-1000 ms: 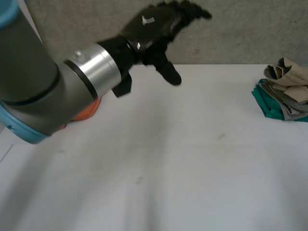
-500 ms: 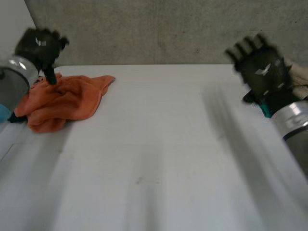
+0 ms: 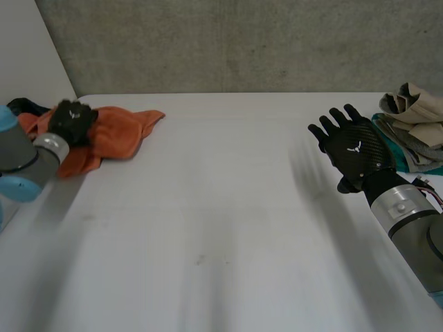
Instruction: Fold the laundry.
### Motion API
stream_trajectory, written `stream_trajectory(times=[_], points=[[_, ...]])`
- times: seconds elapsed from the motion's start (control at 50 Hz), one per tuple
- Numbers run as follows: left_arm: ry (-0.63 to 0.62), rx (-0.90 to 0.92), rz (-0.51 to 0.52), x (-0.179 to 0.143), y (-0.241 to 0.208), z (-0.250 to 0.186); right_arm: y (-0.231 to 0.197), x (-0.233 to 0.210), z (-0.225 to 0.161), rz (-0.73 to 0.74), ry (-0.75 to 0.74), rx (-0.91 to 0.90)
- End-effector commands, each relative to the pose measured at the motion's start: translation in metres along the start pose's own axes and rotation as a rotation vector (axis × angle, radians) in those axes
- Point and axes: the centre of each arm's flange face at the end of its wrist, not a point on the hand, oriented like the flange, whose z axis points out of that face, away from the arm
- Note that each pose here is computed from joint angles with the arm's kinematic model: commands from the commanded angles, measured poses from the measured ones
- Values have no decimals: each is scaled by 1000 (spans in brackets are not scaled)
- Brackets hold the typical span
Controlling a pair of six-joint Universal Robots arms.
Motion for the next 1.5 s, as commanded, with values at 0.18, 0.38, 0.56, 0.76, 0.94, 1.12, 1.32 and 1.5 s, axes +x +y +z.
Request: stream_trajectory(times=[0.18,0.38,0.56,0.76,0.94,1.12,1.32,1.5], points=[[-16,510,-351,-23,-256,-96,1,-1,0,3,-1,-4],[176,543,-702,8,-299,-143,5,4,-1,9,15,-18],[311,77,-840,129,-202,-123,11,17,1,14,55,-42],[318,-55,-844,144,-166,-121,12,15,0,23,44,-56],[253,32,-836,105,-204,-160,10,16,0,90,5,-105],[258,9,-678,108,-201,-209,5,21,18,421,-95,-239],[302,9,-412,165,-177,-242,1,-28,67,550,-287,-237],[289,14,-208,193,-151,-231,5,-84,99,545,-378,-197]])
